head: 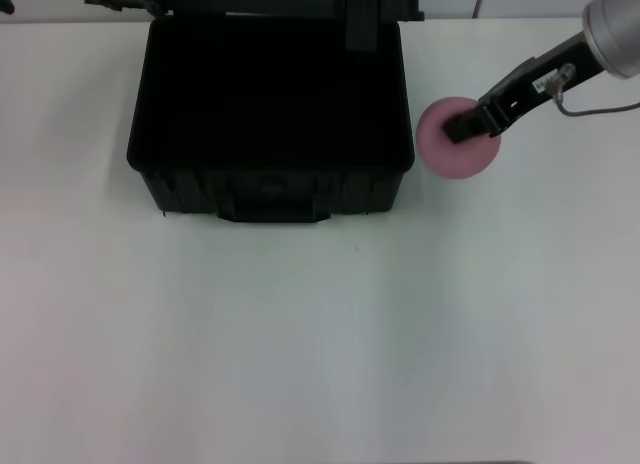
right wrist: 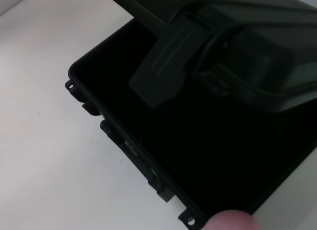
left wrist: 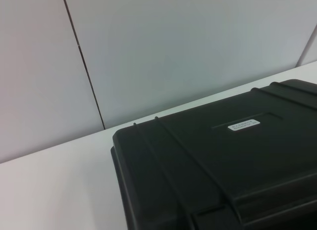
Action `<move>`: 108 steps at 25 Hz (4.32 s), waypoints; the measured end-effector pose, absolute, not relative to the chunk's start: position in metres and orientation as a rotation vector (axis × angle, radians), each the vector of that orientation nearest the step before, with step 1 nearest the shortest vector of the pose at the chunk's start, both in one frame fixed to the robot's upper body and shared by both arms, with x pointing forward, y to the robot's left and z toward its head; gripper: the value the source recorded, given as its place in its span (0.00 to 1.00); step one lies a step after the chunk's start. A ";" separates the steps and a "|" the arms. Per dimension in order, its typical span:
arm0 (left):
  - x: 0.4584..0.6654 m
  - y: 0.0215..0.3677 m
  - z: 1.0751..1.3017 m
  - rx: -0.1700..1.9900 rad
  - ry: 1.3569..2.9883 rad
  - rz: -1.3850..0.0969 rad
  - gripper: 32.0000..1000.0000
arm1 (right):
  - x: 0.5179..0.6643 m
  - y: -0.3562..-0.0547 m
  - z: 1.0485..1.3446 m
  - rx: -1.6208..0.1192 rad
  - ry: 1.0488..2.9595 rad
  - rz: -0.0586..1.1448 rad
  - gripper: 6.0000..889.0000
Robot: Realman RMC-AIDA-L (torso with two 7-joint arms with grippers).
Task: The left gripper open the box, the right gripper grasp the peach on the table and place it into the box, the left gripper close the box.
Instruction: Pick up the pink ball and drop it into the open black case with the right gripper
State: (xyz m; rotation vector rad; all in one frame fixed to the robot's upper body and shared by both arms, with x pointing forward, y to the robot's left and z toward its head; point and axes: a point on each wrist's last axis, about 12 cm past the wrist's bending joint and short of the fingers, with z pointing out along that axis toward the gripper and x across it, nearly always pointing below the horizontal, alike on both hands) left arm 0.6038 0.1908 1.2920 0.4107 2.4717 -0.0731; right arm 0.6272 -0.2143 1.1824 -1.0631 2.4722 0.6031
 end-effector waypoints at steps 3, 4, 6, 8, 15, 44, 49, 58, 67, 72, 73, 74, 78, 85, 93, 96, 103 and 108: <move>0.604 0.191 1.292 0.410 2.472 -0.072 0.39 | 0.629 -0.215 1.183 -1.065 2.454 0.588 0.03; 0.604 0.191 1.292 0.410 2.472 -0.072 0.39 | 0.630 -0.214 1.183 -1.064 2.446 0.584 0.03; 0.604 0.191 1.292 0.410 2.472 -0.072 0.39 | 0.631 -0.213 1.183 -1.065 2.426 0.586 0.03; 0.604 0.191 1.292 0.411 2.470 -0.072 0.39 | 0.633 -0.212 1.183 -1.065 2.403 0.596 0.03; 0.603 0.190 1.295 0.412 2.457 -0.072 0.38 | 0.636 -0.209 1.171 -1.072 2.350 0.615 0.03; 0.603 0.190 1.296 0.413 2.455 -0.074 0.38 | 0.640 -0.188 1.138 -1.096 2.114 0.654 0.07; 0.604 0.189 1.297 0.416 2.452 -0.074 0.38 | 0.641 -0.183 1.132 -1.086 2.090 0.652 0.07; 0.604 0.188 1.297 0.419 2.450 -0.076 0.38 | 0.644 -0.176 1.121 -1.065 2.053 0.624 0.08; 0.604 0.187 1.298 0.422 2.448 -0.077 0.38 | 0.645 -0.165 1.112 -1.057 2.019 0.596 0.09; 0.604 0.185 1.299 0.428 2.445 -0.076 0.38 | 0.644 -0.156 1.104 -1.067 1.999 0.578 0.10; 0.604 0.185 1.299 0.429 2.444 -0.077 0.38 | 0.643 -0.154 1.103 -1.068 1.996 0.573 0.10; 0.604 0.184 1.299 0.430 2.444 -0.077 0.38 | 0.643 -0.152 1.102 -1.071 1.992 0.567 0.10; 0.604 0.184 1.299 0.433 2.442 -0.077 0.38 | 0.643 -0.149 1.098 -1.070 1.980 0.543 0.11; 0.604 0.183 1.300 0.432 2.442 -0.078 0.38 | 0.641 -0.147 1.093 -1.062 1.984 0.535 0.12; 0.604 0.184 1.299 0.430 2.444 -0.079 0.38 | 0.641 -0.147 1.094 -1.063 1.983 0.533 0.13; 0.604 0.184 1.299 0.432 2.444 -0.078 0.38 | 0.642 -0.147 1.094 -1.064 1.982 0.532 0.13; 0.604 0.185 1.298 0.430 2.445 -0.078 0.38 | 0.642 -0.147 1.094 -1.064 1.981 0.532 0.14; 0.603 0.185 1.298 0.431 2.446 -0.077 0.38 | 0.642 -0.146 1.095 -1.067 1.978 0.534 0.18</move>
